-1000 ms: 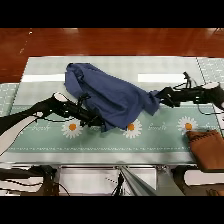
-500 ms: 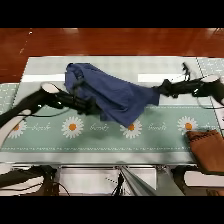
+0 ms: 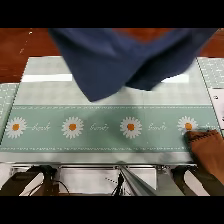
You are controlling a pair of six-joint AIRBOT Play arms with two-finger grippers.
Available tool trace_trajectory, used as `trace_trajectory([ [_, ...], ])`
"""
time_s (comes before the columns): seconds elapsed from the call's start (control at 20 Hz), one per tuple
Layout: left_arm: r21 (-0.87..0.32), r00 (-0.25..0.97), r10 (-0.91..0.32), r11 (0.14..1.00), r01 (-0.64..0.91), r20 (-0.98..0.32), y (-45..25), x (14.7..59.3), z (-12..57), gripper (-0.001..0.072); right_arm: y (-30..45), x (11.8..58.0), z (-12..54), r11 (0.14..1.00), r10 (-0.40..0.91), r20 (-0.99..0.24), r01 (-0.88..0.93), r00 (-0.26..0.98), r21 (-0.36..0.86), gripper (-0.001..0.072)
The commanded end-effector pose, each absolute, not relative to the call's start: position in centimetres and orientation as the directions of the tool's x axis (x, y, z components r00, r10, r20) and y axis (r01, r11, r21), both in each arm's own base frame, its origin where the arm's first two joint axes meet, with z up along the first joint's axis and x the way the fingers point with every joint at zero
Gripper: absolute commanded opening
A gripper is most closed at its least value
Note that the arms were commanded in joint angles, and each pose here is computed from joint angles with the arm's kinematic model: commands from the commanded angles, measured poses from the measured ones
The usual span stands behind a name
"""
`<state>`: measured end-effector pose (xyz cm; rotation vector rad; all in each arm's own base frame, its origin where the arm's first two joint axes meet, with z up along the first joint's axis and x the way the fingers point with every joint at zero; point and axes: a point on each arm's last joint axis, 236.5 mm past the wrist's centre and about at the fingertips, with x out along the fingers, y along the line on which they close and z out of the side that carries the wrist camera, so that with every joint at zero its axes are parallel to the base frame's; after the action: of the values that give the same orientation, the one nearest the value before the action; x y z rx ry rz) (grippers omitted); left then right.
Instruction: Fold the shirts.
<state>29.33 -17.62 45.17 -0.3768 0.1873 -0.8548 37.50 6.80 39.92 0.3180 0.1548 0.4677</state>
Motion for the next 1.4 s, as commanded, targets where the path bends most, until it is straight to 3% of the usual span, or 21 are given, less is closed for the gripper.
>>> trace_trajectory([
  [0.0, -0.174, 0.685, -0.690, 0.663, 0.728, 0.235, -15.9, 19.5, 57.0, 0.0021, 5.9, 28.4, 54.3, 0.908, 0.324, 0.281, -0.380, 0.903, 0.176, 0.0027],
  [0.1, -0.131, 0.685, -0.679, 0.679, 0.723, 0.265, -16.0, 16.7, 58.8, 0.0021, 5.4, 25.6, 56.3, 0.939, 0.270, 0.297, -0.319, 0.916, 0.131, 0.0027],
  [0.2, -0.145, 0.707, -0.675, 0.694, 0.705, 0.211, -16.2, 15.5, 57.8, 0.0021, 5.1, 23.7, 56.3, 0.961, 0.233, 0.248, -0.262, 0.940, 0.088, 0.0027],
  [0.45, -0.179, 0.840, -0.529, 0.844, 0.506, -0.121, -13.4, 14.6, 49.7, 0.0021, 4.3, 20.7, 52.9, 0.987, 0.155, 0.064, -0.158, 0.986, 0.036, 0.0027],
  [0.65, -0.211, 0.837, -0.447, 0.893, 0.398, -0.314, -11.7, 13.5, 45.0, 0.0021, 2.7, 21.9, 46.6, 0.995, 0.103, -0.204, -0.102, 0.974, 0.016, 0.0026],
  [0.8, -0.262, 0.775, -0.437, 0.898, 0.353, -0.456, -10.9, 14.9, 40.8, 0.0021, 1.9, 25.6, 44.3, 0.993, 0.114, -0.296, -0.109, 0.948, 0.035, 0.0026],
  [0.95, -0.317, 0.701, -0.439, 0.897, 0.307, -0.562, -10.0, 18.7, 35.8, 0.0021, 2.4, 31.9, 40.4, 0.975, 0.220, -0.413, -0.187, 0.884, 0.119, 0.0026],
  [1.15, -0.415, 0.669, -0.453, 0.880, 0.230, -0.589, -8.9, 26.1, 29.1, 0.0021, 1.6, 40.2, 32.3, 0.950, 0.304, -0.577, -0.192, 0.758, 0.247, 0.0026],
  [1.35, -0.468, 0.610, -0.447, 0.873, 0.137, -0.654, -7.3, 33.4, 21.3, 0.0021, 0.0, 47.7, 23.7, 0.929, 0.344, -0.665, -0.134, 0.663, 0.346, 0.0026],
])
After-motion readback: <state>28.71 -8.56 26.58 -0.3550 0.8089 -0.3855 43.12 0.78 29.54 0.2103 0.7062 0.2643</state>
